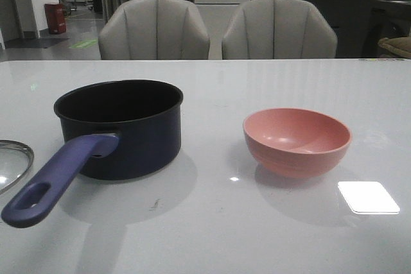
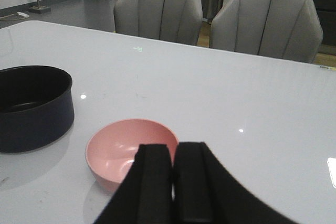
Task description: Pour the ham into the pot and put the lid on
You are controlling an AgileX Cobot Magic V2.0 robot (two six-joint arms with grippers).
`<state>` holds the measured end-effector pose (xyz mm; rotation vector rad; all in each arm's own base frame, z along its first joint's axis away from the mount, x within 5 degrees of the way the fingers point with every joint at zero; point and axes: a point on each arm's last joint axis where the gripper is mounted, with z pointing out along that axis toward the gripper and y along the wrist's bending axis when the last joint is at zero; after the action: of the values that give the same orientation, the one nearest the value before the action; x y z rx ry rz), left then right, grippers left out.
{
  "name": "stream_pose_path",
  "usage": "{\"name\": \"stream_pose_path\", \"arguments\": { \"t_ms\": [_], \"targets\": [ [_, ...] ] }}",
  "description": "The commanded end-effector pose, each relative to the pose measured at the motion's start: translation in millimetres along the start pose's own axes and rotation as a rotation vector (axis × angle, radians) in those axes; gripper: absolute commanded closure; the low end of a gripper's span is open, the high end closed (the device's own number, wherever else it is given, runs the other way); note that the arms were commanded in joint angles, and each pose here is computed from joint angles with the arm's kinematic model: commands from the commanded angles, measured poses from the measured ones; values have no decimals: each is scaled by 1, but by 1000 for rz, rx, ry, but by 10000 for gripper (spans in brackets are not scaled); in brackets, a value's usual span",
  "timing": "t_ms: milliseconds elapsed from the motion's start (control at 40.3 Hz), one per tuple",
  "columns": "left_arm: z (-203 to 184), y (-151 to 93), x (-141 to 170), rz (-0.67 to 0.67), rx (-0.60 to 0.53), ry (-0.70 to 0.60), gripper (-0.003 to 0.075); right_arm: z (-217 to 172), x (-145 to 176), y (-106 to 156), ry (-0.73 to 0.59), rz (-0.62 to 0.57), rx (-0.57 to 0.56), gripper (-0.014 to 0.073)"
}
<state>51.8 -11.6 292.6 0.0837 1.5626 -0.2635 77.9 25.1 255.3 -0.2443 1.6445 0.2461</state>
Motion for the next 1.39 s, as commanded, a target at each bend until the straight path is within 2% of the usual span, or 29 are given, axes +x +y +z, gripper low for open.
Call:
{"name": "stream_pose_path", "arguments": {
  "t_ms": [0, 174, 347, 422, 571, 794, 918, 1117, 1241, 1365],
  "targets": [
    [-2, -2, -16, -9, 19, -93, 95, -1, -16, -1, -96, 0, 11, 438],
    [2, -3, -26, -9, 4, 23, 95, -1, -16, -1, -95, 0, 11, 438],
    [23, -5, -43, -20, -13, 170, 92, -1, -15, -1, -95, 0, 10, 438],
    [37, -6, -46, -69, -29, 246, 92, -1, -15, -1, -93, 0, 10, 438],
    [74, -6, -45, -85, -62, 422, 92, -1, -15, -1, -93, 0, 10, 438],
    [125, -4, -39, -97, -97, 569, 92, -1, -15, -1, -93, 0, 10, 438],
    [148, 7, -36, -135, -165, 613, 92, -1, -15, -1, -93, 0, 10, 438],
    [181, 40, -26, -194, -306, 715, 92, -1, -15, -1, -93, 0, 10, 438],
    [200, 49, -18, -204, -332, 784, 92, -1, -15, -1, -93, 0, 10, 438],
    [220, 54, -2, -212, -350, 909, 93, -1, -15, -1, -93, 0, 10, 438]
  ]
}}
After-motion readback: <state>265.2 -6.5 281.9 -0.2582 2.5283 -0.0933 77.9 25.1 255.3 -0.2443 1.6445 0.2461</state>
